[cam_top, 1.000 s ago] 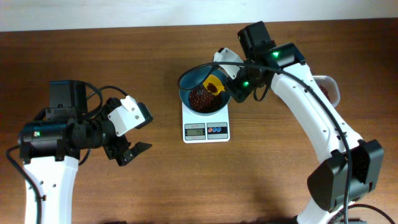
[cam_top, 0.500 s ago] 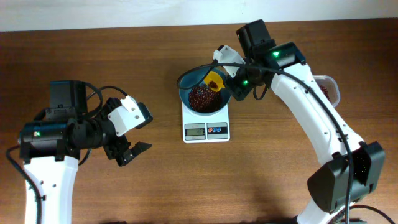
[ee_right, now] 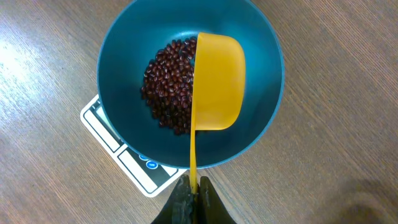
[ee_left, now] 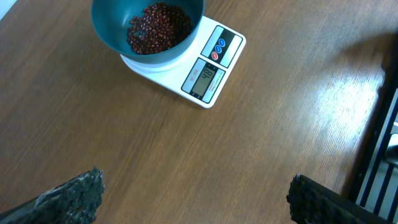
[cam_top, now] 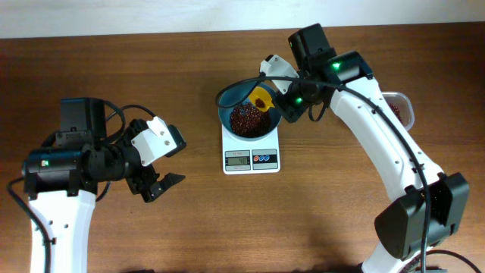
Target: Scoop item into bowl and weigh 50g on scale
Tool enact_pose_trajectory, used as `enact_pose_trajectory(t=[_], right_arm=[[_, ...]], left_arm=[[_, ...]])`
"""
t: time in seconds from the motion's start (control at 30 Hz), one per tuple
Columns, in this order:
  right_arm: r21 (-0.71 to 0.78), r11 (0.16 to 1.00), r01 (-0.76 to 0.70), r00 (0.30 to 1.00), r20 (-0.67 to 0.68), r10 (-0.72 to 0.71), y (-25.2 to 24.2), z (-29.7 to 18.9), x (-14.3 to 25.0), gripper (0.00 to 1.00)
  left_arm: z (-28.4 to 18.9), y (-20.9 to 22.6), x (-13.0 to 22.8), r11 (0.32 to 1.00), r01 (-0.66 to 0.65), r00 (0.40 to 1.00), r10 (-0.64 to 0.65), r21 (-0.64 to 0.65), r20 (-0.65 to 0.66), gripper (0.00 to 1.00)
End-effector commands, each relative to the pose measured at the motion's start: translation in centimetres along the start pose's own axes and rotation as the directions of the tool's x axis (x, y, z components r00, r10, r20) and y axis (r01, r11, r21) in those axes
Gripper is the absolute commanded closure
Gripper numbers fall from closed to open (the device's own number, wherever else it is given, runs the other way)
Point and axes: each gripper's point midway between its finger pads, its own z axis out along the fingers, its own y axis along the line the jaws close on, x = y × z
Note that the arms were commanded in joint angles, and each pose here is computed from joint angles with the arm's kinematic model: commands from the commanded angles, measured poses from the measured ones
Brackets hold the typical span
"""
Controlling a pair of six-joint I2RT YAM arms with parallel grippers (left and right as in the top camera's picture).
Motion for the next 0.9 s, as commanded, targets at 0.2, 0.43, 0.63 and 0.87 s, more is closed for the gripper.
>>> enact_pose_trajectory(t=[0.2,0.43,0.63,0.87], right_arm=[[0.025,1.000,0.010,0.999,0.053,-0.011,0.2,-2.0,-1.3,0.96],[-0.004,1.000,0.002,0.998,0.060,-0.002,0.5,-1.7,-1.2,0.96],[0.040,0.999,0.008,0.998,0.068,-0.011,0.0,-2.5,-1.5,0.96],[0.045,0.999,-0.004,0.997,0.073,0.001,-0.6,-2.7,-1.4,0.96]], left_arm=[[-0.4,0.0,-0.6,1.000,0.008,1.000,-0.008,-0.002,0.025,0.01],[-0.4,0.0,-0.6,1.000,0.008,1.000,-0.008,-0.002,0.025,0.01],[-0.4,0.0,-0.6,1.000,0.008,1.000,-0.008,-0.002,0.025,0.01],[-0.4,0.0,-0.6,1.000,0.008,1.000,-0.008,-0.002,0.025,0.01]])
